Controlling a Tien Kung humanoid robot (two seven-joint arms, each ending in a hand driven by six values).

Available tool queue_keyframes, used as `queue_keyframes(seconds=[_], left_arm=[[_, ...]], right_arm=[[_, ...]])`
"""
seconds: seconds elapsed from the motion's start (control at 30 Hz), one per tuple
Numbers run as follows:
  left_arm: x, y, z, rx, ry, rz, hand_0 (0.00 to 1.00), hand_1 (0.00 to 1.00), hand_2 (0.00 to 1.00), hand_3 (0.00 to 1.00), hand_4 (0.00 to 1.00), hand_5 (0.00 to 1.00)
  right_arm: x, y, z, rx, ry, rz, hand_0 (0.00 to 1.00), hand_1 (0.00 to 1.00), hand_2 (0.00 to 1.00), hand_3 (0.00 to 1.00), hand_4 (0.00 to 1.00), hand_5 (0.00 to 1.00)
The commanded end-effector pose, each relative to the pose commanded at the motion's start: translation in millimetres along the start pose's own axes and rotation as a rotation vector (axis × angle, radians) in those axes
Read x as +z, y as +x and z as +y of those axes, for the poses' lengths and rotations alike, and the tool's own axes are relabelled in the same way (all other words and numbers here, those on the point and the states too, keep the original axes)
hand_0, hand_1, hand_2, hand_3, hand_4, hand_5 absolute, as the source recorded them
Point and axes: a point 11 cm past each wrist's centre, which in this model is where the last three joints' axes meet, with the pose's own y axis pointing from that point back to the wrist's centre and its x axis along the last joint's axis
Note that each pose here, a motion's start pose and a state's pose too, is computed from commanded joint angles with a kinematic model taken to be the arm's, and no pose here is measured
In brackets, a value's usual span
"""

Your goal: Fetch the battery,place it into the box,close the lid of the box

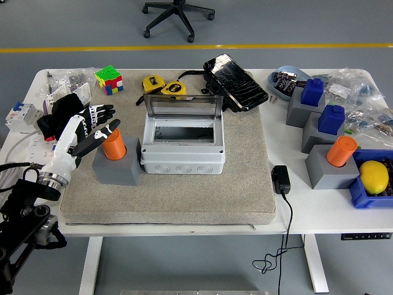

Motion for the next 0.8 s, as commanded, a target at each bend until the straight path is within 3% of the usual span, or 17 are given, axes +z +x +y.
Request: queue_keyframes(seconds=[0.1, 0.13, 0.5, 0.53, 0.7, 0.73, 0.8], left_arm=[[-0.8, -4.3, 0.9, -0.012, 0.0, -0.004, 0.798, 0.768, 0.708, 0.649, 0.998, 0.447], [-0.7, -6.2, 1.2, -0.015, -0.002, -0.004, 0.754, 0.707, 0.608, 0.557, 0.998, 0.312], [-4.4, -17.3, 1.4, -0.018, 0.005, 0.033, 0.74, 0.682, 0.56, 0.531, 0.998, 0.265], [-4.6, -18.0, 1.5, -0.019, 0.006, 0.035, 0.698, 0.622, 0.519, 0.515, 0.998, 0.166], [-6.1, -20.4, 0.7, -0.015, 0.01, 0.06, 0.698, 0.622, 0.519, 0.515, 0.998, 0.166], [-6.2, -20.8, 0.4, -0.014, 0.012, 0.065, 0.611, 0.522, 0.475, 0.504, 0.991, 0.067], [-6.7, -22.0, -0.5, -0.015, 0.017, 0.078, 0.611, 0.522, 0.475, 0.504, 0.991, 0.067]], right_arm=[[-0.2, -0.4, 0.0, -0.001, 0.0, -0.002, 0.568, 0.638, 0.637, 0.54, 0.859, 0.401], [-0.1, -0.6, 0.0, -0.001, -0.001, -0.002, 0.569, 0.638, 0.637, 0.539, 0.859, 0.401], [-1.1, -1.4, 0.1, -0.003, 0.001, 0.003, 0.57, 0.638, 0.636, 0.539, 0.859, 0.401], [-1.0, -1.4, 0.1, -0.003, 0.0, 0.004, 0.57, 0.638, 0.636, 0.539, 0.859, 0.401], [-0.3, -0.8, 0.1, -0.002, -0.001, 0.006, 0.57, 0.638, 0.636, 0.539, 0.859, 0.401], [-0.3, -0.7, 0.0, -0.001, -0.002, 0.006, 0.569, 0.638, 0.636, 0.539, 0.859, 0.401], [-0.5, -0.7, 0.1, -0.002, -0.001, 0.006, 0.569, 0.638, 0.636, 0.539, 0.859, 0.401]])
